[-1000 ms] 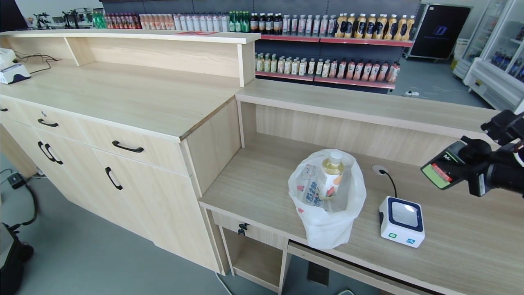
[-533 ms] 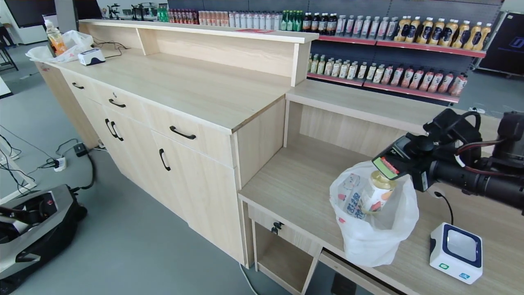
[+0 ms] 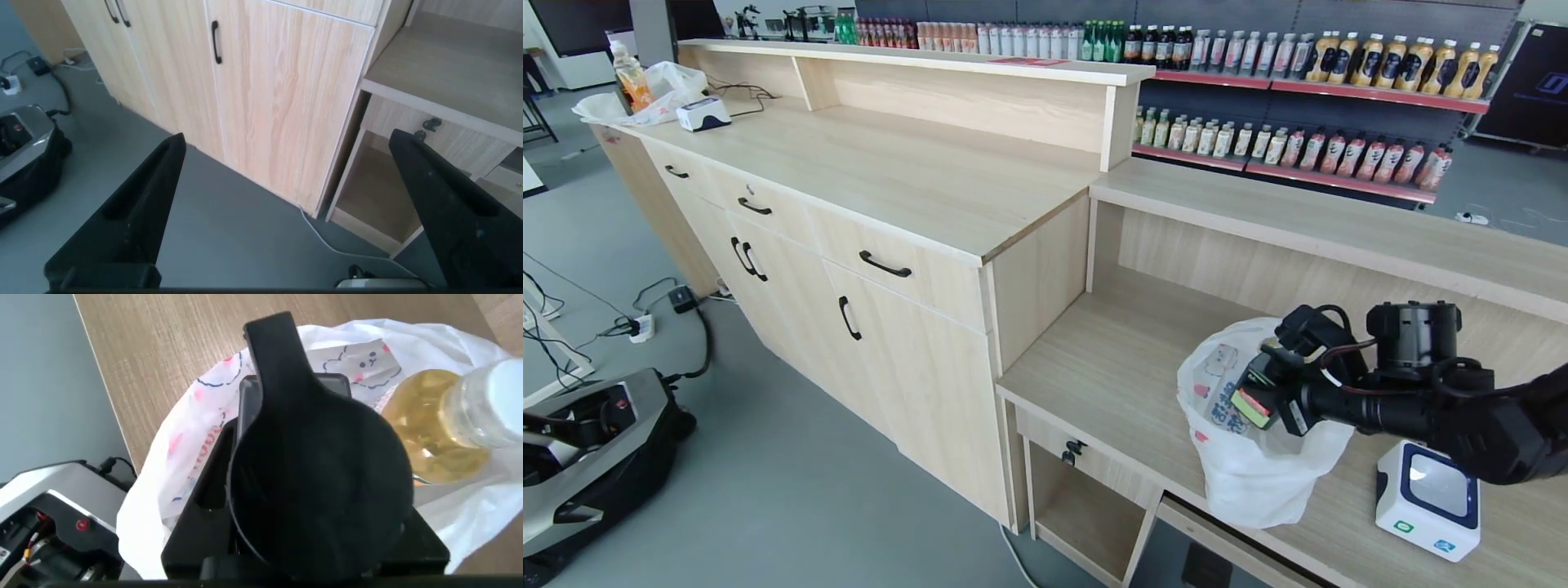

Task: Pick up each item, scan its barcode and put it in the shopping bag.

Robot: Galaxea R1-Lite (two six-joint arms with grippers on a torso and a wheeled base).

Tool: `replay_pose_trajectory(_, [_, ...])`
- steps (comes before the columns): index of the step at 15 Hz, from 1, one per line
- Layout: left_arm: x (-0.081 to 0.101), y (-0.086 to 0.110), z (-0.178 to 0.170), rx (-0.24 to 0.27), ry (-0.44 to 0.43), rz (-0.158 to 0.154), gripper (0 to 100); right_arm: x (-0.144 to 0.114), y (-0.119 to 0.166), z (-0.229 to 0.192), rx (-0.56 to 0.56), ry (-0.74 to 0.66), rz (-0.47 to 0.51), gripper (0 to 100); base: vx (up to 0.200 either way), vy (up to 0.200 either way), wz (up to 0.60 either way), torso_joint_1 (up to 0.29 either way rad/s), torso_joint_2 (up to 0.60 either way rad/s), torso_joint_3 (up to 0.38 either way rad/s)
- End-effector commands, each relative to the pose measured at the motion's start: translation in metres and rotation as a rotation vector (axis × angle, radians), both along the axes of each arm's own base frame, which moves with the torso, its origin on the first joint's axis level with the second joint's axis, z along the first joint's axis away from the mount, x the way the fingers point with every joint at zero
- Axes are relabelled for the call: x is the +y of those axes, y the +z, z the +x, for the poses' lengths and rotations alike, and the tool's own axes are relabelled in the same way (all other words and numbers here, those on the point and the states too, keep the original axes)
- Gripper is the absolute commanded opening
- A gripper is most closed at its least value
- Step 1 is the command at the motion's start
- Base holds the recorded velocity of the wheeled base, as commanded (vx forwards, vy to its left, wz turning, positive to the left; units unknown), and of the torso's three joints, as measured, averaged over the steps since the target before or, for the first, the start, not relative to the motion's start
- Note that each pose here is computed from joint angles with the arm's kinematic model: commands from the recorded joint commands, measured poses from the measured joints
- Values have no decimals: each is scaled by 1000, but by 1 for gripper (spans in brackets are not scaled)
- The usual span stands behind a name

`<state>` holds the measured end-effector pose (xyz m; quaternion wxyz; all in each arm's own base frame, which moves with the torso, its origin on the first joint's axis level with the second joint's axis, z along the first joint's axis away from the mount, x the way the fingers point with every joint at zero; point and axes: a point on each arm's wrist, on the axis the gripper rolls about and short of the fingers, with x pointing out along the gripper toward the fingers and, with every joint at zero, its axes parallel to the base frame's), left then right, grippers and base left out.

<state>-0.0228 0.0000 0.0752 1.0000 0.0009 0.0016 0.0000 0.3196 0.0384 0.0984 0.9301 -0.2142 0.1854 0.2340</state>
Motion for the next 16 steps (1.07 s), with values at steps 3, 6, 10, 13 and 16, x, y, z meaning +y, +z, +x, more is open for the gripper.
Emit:
replay_pose_trajectory(3, [0,0,0,0,0,0,100,1,-41,14,78,1,-8,0,0,0,0,0,0,0])
replay_pose_trajectory(6, [0,0,0,0,0,0,100,3,-57,21,84,14,-3,0,0,0,0,0,0,0])
replay_pose_trajectory(10, [0,0,0,0,0,0,100,8,-65,31,88,54,14,0,0,0,0,0,0,0])
replay_pose_trajectory(13, [0,0,0,0,0,0,100,8,-72,30,110,56,9,0,0,0,0,0,0,0])
replay_pose_trajectory(16, [0,0,0,0,0,0,100,8,-75,31,114,54,8,100,0,0,0,0,0,0])
